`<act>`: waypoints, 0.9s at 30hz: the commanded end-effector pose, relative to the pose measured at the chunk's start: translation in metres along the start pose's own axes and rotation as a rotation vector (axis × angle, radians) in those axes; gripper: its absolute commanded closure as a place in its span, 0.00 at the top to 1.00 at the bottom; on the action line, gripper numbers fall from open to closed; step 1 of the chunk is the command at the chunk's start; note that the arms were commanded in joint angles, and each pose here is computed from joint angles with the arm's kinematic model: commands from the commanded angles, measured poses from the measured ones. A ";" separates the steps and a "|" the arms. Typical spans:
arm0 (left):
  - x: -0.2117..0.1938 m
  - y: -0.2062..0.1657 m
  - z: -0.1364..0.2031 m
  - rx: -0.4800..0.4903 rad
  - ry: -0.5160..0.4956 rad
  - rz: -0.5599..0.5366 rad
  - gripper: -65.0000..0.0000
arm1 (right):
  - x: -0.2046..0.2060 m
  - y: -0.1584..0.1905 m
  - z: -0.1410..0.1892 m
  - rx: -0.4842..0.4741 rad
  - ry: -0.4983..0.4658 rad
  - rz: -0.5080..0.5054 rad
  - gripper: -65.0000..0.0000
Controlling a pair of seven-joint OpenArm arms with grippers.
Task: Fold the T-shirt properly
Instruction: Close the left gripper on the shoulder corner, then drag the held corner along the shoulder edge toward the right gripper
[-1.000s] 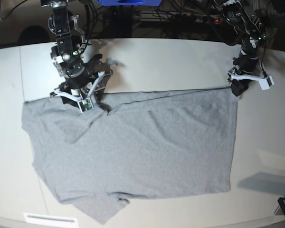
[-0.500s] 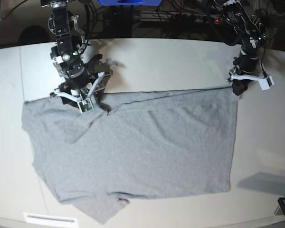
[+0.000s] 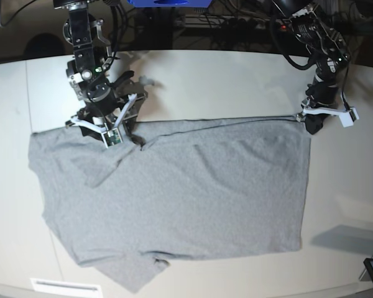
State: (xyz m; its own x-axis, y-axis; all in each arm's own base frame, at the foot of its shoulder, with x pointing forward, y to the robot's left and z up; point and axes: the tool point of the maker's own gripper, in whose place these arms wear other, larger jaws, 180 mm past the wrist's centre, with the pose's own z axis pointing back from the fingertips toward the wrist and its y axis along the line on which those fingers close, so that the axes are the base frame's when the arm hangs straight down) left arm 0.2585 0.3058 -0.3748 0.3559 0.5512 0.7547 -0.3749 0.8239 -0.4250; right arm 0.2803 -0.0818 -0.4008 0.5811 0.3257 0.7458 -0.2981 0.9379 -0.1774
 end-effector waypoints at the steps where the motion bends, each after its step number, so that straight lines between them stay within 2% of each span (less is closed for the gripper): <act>1: 0.015 -0.001 -0.001 -0.004 -0.048 0.010 0.00 | 0.015 -0.005 0.001 -0.016 -0.052 -0.006 0.53; 16: 0.030 -0.011 -0.018 -0.019 -0.085 0.060 0.00 | 0.014 -0.003 0.002 -0.009 -0.049 -0.004 0.53; 27: 0.022 -0.011 -0.035 -0.022 -0.061 0.114 0.00 | 0.008 0.000 0.004 -0.002 -0.038 -0.004 0.53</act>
State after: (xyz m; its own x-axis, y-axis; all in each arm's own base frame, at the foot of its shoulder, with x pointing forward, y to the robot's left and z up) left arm 0.2914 0.3067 -0.3877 0.3031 0.6465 0.7001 -0.4126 0.7513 -0.5151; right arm 0.2741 -0.0808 -0.4047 0.5895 0.3261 0.7390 -0.3030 0.9373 -0.1720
